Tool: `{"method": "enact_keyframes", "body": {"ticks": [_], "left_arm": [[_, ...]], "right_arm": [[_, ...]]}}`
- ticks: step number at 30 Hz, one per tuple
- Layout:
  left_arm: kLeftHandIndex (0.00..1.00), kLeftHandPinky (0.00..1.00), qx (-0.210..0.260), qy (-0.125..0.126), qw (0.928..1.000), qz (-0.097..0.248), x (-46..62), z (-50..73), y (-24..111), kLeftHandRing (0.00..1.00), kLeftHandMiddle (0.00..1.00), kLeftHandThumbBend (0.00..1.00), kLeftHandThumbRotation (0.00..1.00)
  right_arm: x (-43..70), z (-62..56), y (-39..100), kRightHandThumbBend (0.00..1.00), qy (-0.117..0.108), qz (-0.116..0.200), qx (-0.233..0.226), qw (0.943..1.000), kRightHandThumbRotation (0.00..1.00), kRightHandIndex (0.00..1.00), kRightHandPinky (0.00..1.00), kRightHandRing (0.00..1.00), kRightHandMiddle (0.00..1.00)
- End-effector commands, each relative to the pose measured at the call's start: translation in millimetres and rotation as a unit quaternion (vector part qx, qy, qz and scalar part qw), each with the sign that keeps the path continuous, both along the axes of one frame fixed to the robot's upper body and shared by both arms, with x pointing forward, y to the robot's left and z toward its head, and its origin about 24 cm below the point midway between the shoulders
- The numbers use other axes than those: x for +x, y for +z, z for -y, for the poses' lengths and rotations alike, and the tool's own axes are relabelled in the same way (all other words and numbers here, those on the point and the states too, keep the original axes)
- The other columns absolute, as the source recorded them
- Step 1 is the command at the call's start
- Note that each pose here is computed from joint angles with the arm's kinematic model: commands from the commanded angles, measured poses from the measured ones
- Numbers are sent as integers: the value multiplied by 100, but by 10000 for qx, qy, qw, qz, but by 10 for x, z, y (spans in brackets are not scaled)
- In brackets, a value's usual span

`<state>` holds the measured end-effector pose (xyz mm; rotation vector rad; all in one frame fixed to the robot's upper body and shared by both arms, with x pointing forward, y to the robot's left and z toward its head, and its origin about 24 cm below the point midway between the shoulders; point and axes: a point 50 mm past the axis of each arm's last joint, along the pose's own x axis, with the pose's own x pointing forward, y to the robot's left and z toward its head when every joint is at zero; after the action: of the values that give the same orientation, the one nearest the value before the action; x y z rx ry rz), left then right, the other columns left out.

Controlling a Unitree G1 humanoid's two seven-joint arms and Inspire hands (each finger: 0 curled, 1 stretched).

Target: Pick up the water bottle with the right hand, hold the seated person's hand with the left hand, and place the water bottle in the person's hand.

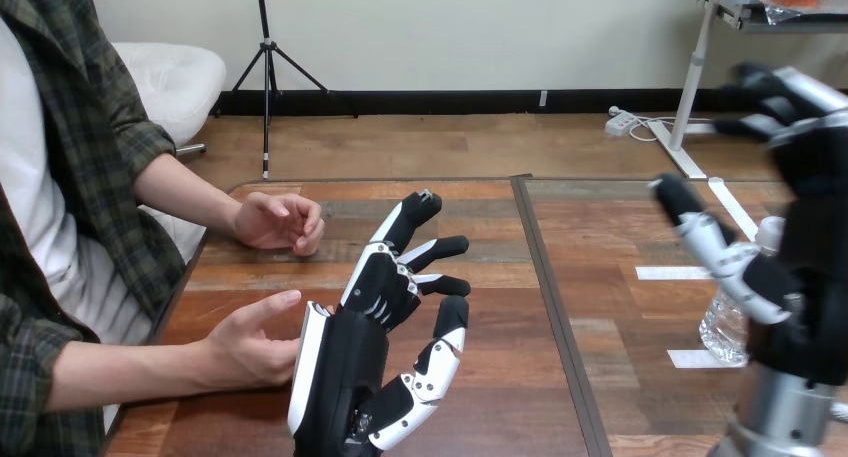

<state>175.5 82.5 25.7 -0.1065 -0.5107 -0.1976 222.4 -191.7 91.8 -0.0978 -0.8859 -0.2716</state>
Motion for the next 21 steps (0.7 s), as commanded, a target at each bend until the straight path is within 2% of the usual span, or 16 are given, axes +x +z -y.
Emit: {"method": "enact_keyframes", "body": {"ticks": [1,5,10,14,21], "left_arm": [[88,61,-328,-17,9991,252,54,119,134,77,90,21,0],[88,61,-320,-19,9992,234,53,120,133,77,90,20,0],[88,61,-304,-10,9993,222,57,120,131,77,90,20,0],[88,61,-270,-8,9994,225,53,119,130,77,90,21,0],[87,61,-257,1,9994,247,60,118,129,77,90,22,0]], "right_arm": [[120,37,187,73,-270,529,-225,9980,14,67,61,71,74],[130,95,179,74,-594,492,-306,9966,17,68,64,72,74],[162,154,164,75,-889,428,-387,9944,21,69,68,75,76],[198,221,144,75,-1184,290,-465,9915,24,70,69,75,77],[258,306,95,78,-1489,76,-457,9878,30,71,69,77,78]]}}
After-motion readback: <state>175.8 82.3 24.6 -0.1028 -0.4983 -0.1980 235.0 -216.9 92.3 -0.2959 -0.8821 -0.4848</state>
